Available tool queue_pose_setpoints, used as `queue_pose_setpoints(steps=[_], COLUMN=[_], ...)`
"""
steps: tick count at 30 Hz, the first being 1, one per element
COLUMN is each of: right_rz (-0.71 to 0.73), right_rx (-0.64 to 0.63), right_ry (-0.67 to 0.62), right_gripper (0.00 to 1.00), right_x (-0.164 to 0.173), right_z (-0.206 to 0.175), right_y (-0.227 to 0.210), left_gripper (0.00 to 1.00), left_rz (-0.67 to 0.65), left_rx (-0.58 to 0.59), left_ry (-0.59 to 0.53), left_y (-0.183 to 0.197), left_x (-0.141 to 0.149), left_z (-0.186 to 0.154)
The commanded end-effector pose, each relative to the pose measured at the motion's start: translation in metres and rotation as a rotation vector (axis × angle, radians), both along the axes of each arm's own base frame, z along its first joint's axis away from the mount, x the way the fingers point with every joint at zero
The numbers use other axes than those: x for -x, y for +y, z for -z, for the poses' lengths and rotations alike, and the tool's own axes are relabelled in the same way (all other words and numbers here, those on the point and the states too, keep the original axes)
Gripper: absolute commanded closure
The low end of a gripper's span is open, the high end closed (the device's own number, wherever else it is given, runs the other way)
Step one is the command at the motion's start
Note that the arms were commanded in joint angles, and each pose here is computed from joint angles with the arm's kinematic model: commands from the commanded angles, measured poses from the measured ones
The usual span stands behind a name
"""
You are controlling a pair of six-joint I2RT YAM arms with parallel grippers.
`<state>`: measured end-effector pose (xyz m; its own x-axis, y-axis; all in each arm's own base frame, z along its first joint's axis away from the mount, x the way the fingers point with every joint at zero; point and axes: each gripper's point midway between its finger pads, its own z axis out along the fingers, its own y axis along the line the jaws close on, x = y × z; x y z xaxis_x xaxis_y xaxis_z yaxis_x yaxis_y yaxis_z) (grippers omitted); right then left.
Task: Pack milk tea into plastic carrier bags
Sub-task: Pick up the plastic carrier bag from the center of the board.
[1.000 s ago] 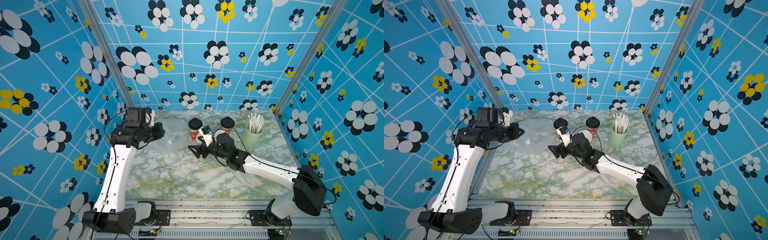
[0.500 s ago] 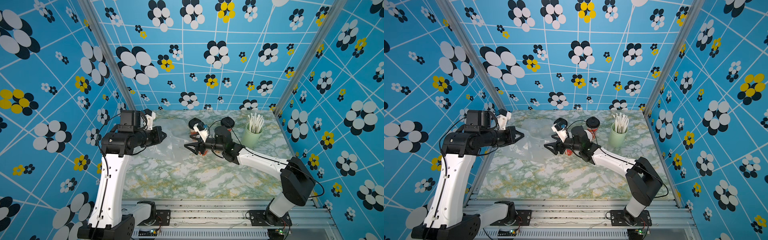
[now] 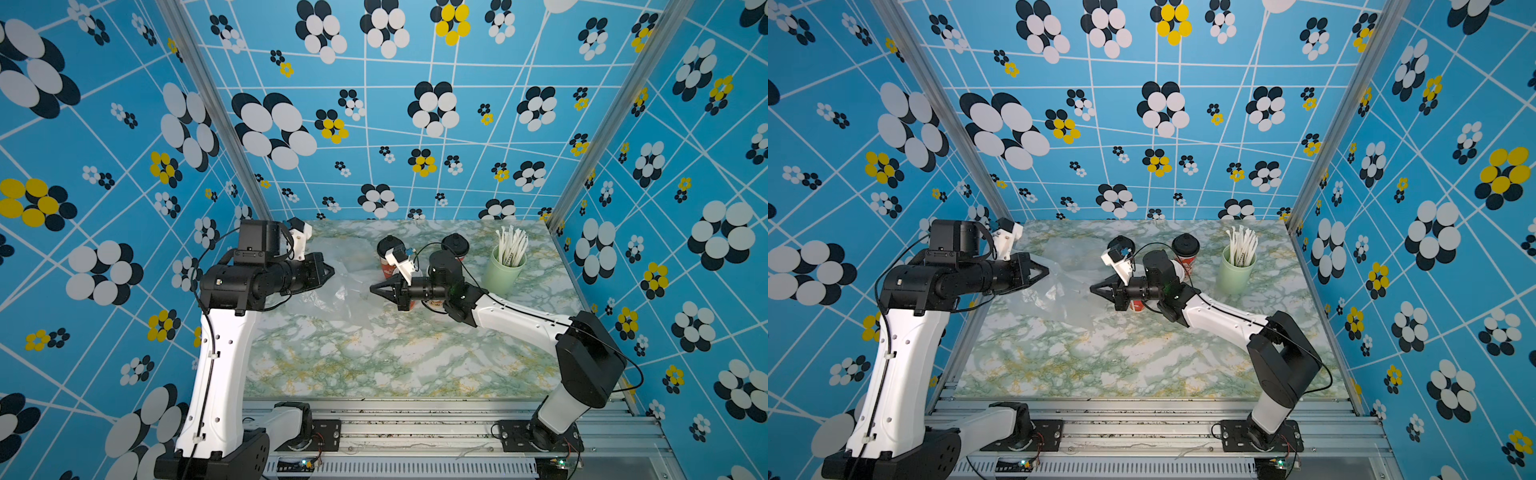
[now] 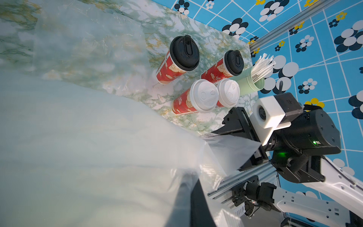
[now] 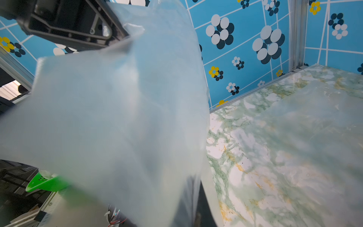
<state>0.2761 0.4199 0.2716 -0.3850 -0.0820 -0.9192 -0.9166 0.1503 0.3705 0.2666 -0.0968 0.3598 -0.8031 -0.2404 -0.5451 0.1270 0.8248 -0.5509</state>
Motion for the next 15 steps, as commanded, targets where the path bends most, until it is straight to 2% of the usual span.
queue_pose_setpoints(steps=[1,3,10,12,15], right_rz=[0.06,0.093,0.205,0.265,0.321], right_rx=[-0.004,0.009,0.136,0.163,0.155], right_ry=[0.063,0.104,0.286,0.375,0.501], right_gripper=[1.0,1.0,1.0,1.0,1.0], right_x=[0.01,0.018,0.053,0.058,0.064], right_z=[-0.017,-0.016,-0.007,-0.006,-0.008], right_y=[-0.017,-0.025,-0.055,-0.067,-0.078], left_gripper=[0.9,0.8,0.61,0.5,0.42], left_rz=[-0.007,0.0,0.001,0.006,0.024], left_rx=[-0.012,0.01,0.045,0.047,0.042], left_ry=[0.004,0.013,0.044,0.046,0.045], left_y=[0.003,-0.001,-0.005,-0.007,-0.012], left_x=[0.0,-0.001,-0.006,-0.007,-0.01], left_z=[0.009,0.014,0.032,0.033,0.032])
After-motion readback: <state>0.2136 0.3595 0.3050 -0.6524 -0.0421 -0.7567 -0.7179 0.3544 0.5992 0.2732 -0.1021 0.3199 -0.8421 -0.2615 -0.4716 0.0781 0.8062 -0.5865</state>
